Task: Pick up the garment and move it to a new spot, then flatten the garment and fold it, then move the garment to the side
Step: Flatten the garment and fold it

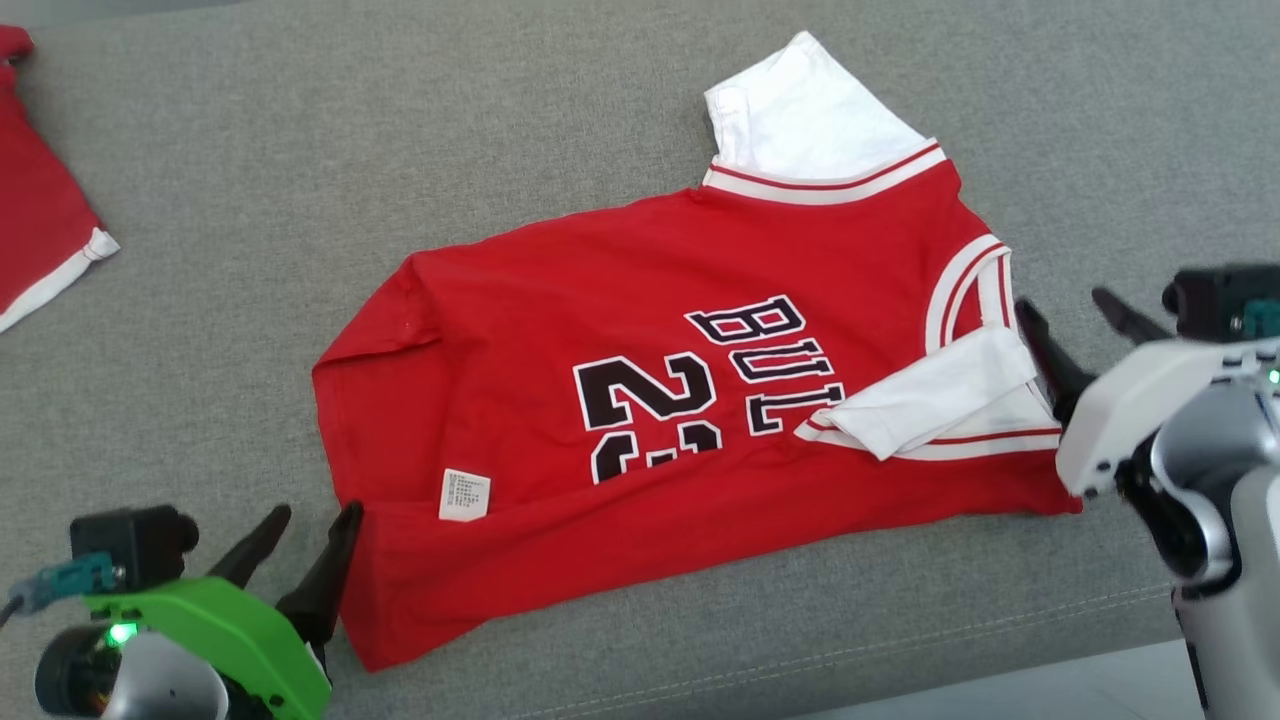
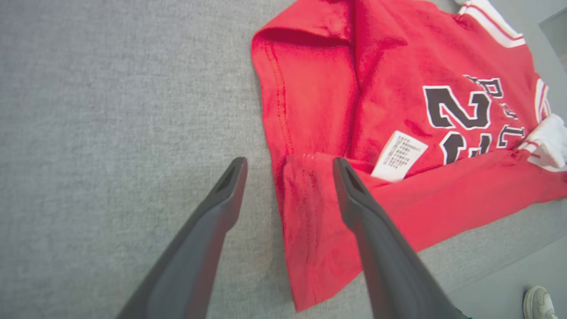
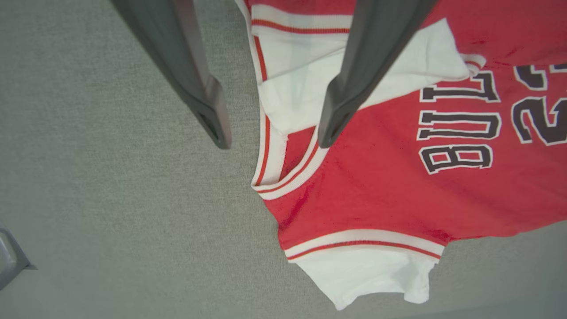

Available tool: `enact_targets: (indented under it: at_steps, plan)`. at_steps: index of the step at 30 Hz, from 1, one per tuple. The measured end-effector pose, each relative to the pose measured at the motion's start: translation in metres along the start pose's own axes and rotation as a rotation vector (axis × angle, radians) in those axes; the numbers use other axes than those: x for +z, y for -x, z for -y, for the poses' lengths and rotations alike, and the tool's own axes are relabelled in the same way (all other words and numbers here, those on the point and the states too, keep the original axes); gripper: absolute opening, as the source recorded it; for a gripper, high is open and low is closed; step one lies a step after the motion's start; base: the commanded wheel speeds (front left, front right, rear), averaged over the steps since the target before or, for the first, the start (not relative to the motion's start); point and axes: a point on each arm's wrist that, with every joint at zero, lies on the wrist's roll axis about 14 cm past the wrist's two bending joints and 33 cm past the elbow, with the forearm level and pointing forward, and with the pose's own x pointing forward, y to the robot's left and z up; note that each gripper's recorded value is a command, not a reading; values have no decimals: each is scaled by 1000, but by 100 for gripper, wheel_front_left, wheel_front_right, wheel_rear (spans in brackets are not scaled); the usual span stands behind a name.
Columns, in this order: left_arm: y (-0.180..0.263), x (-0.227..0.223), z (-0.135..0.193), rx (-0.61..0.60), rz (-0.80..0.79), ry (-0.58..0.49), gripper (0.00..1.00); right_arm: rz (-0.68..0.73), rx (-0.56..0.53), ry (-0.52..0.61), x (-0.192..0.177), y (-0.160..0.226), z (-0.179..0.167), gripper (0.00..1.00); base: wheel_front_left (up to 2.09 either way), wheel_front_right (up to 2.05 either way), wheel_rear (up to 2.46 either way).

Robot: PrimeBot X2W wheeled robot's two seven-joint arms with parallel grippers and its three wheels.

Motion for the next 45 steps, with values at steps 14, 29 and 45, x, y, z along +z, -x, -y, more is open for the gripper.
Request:
enact_targets:
  at_steps: [14,29,45]
  plan:
    - [-83,32,25,-96,-54,-112,100,60,80,152,65,-110,-47,100,0,0,0]
    - [-103,49,23,-96,4,-60,53,94,107,210,67,-160,-67,100,0,0,0]
    - [-115,79,5,-55,93,-1,44,105,68,189,71,-189,-59,100,0,0,0]
